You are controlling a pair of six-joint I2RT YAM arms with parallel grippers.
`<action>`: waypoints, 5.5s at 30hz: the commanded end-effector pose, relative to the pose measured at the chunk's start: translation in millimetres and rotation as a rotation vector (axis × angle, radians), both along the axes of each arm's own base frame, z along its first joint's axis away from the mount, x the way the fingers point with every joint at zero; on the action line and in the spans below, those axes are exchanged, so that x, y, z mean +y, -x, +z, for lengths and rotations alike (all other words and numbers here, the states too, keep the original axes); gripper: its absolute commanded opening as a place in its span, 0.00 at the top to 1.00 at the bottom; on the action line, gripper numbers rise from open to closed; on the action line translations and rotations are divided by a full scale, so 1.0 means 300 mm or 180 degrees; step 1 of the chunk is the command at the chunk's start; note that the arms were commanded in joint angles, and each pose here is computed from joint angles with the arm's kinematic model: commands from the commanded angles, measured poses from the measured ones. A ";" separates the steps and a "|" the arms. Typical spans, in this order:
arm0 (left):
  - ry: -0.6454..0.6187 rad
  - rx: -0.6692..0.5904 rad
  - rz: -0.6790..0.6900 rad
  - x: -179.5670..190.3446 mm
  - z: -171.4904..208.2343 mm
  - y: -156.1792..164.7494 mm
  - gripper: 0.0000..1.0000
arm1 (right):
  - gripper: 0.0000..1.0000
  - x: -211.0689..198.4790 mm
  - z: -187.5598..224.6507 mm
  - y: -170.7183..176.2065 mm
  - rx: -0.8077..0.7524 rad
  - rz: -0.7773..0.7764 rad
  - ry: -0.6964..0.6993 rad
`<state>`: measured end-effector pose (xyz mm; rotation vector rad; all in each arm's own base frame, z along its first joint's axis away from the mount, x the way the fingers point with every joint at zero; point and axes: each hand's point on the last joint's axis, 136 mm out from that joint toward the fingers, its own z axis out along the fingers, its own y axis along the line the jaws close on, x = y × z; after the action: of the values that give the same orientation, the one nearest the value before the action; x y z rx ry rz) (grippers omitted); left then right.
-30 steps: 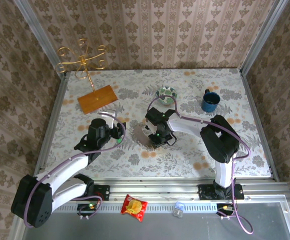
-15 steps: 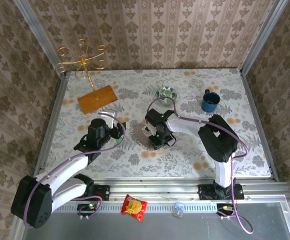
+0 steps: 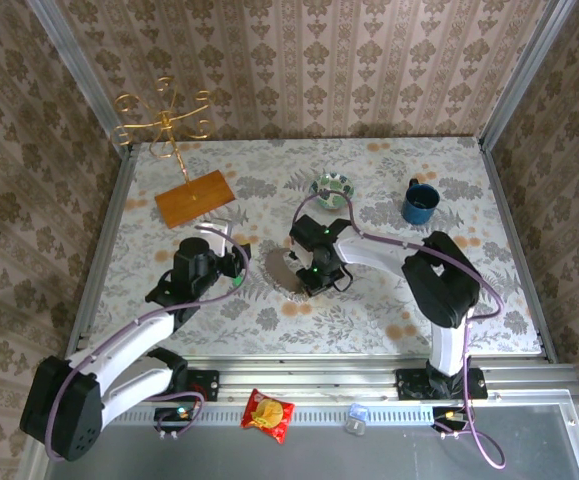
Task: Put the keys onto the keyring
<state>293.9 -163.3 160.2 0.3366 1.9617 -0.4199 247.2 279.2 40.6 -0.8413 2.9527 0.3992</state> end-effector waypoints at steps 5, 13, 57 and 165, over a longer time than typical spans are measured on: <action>-0.0135 -0.0316 -0.0300 -0.022 0.080 0.018 0.39 | 1.00 0.014 0.204 -0.055 -0.0824 0.0275 -0.0340; -0.0382 -0.0651 -0.0787 -0.072 0.156 0.054 0.41 | 1.00 0.044 0.403 -0.089 -0.1668 0.0468 -0.0923; 0.0172 -0.1292 -0.3214 -0.379 0.187 0.363 0.70 | 1.00 0.173 0.669 0.054 -0.2506 0.1864 -0.2792; -0.0475 -0.1818 -0.3074 -0.398 0.178 0.387 1.00 | 0.68 0.036 0.495 0.029 -0.2966 0.2004 -0.1665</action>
<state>180.7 -280.6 197.7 1.3564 1.2517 -0.6984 235.0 284.0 182.6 -1.3549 1.6611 0.5876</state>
